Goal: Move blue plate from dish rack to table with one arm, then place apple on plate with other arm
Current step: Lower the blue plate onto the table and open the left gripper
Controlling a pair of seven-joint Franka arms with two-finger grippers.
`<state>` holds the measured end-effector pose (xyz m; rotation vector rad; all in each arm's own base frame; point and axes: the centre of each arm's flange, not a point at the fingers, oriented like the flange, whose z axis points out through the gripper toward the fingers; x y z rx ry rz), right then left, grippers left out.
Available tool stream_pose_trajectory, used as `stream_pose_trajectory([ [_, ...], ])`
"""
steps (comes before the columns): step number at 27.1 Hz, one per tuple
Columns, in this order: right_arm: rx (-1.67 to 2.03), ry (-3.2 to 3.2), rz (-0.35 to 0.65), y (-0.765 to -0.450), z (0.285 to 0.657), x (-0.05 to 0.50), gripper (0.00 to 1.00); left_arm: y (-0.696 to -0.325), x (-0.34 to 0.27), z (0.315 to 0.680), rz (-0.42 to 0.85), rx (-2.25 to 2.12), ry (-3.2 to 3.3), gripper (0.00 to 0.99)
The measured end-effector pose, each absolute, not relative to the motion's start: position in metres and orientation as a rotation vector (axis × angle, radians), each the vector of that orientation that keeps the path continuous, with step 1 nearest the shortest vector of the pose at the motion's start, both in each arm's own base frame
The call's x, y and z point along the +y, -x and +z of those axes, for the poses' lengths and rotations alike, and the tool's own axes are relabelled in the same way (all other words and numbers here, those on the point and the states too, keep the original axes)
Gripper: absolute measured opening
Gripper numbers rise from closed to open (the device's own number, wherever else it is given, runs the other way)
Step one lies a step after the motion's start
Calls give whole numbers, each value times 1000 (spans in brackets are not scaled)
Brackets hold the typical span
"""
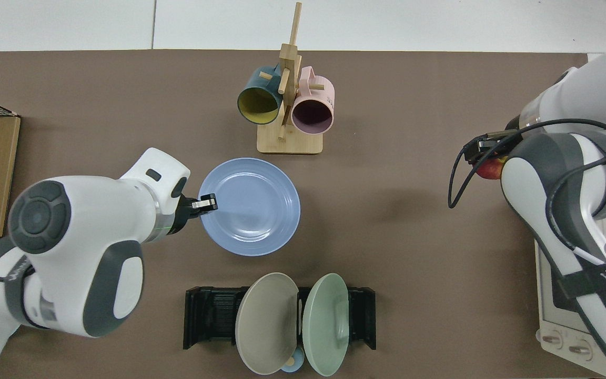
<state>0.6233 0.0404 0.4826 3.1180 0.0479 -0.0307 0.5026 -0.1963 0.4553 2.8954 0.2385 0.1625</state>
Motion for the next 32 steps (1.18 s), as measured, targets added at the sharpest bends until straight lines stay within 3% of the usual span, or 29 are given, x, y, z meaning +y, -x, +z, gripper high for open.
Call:
stream_pose_trajectory([
  [6, 48, -3118, -35, -624, 480, 40, 762, -487, -238, 384, 215, 242, -2864, 62],
  [9, 48, -3118, -37, -624, 479, 41, 762, -479, -244, 364, 210, 248, -2859, 62],
  [32, 81, -3117, -52, -622, 473, 54, 762, -475, -255, 333, 200, 259, -2845, 62],
])
